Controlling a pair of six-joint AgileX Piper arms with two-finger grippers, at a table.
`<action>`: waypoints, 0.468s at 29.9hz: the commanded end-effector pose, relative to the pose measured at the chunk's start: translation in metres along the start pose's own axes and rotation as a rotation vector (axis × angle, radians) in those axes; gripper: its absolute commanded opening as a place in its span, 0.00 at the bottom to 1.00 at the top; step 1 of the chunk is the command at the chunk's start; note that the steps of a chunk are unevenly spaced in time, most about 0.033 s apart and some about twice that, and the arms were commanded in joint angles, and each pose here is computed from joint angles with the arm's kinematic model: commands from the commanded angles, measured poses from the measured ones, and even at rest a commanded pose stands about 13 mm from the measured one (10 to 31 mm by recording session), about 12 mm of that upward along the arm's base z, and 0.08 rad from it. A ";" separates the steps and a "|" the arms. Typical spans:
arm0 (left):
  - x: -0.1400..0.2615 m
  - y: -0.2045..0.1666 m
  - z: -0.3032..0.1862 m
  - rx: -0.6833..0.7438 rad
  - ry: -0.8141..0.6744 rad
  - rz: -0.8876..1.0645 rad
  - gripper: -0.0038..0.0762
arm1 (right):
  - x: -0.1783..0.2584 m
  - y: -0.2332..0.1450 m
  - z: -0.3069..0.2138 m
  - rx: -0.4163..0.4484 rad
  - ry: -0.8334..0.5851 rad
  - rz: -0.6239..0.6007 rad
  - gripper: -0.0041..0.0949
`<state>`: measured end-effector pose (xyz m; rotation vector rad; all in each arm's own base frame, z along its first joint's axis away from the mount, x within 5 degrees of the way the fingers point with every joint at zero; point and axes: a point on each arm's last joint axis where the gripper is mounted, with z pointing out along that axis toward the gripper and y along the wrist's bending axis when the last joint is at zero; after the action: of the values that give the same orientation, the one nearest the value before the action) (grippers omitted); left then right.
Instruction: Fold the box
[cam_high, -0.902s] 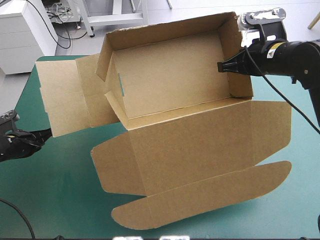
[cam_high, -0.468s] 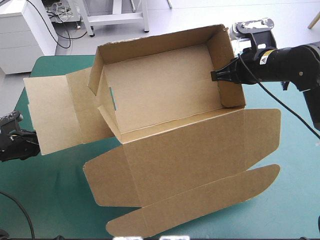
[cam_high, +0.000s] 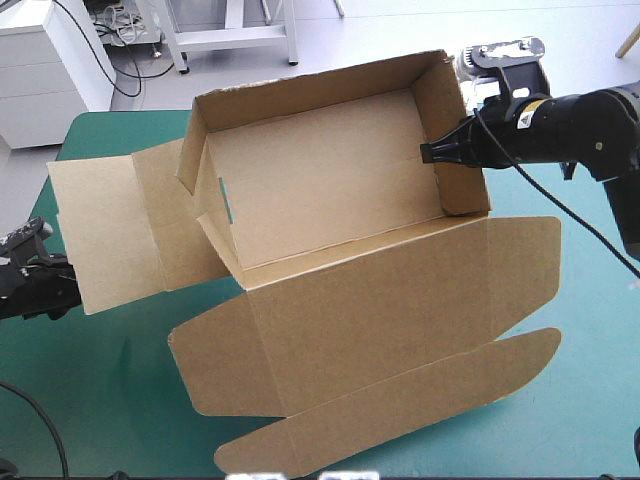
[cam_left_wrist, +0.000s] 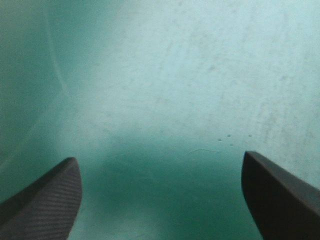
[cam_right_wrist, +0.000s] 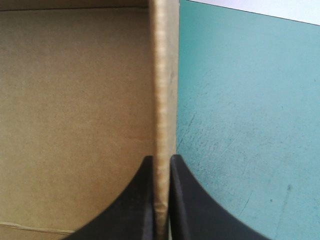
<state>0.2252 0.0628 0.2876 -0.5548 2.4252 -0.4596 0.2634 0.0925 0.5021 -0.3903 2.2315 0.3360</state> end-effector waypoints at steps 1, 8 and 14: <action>-0.007 -0.025 -0.008 0.151 -0.077 0.057 0.82 | -0.010 0.004 -0.009 -0.045 -0.104 0.019 0.04; -0.005 -0.051 -0.010 0.372 -0.091 0.177 0.82 | -0.011 0.004 0.020 -0.091 -0.044 0.038 0.04; -0.003 -0.072 -0.022 0.631 -0.128 0.258 0.82 | -0.012 -0.002 0.047 -0.068 0.001 0.041 0.04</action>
<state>0.2359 0.0179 0.3130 -0.0848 2.1902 -0.8556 0.3065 0.1113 0.4644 -0.4104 2.3487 0.4128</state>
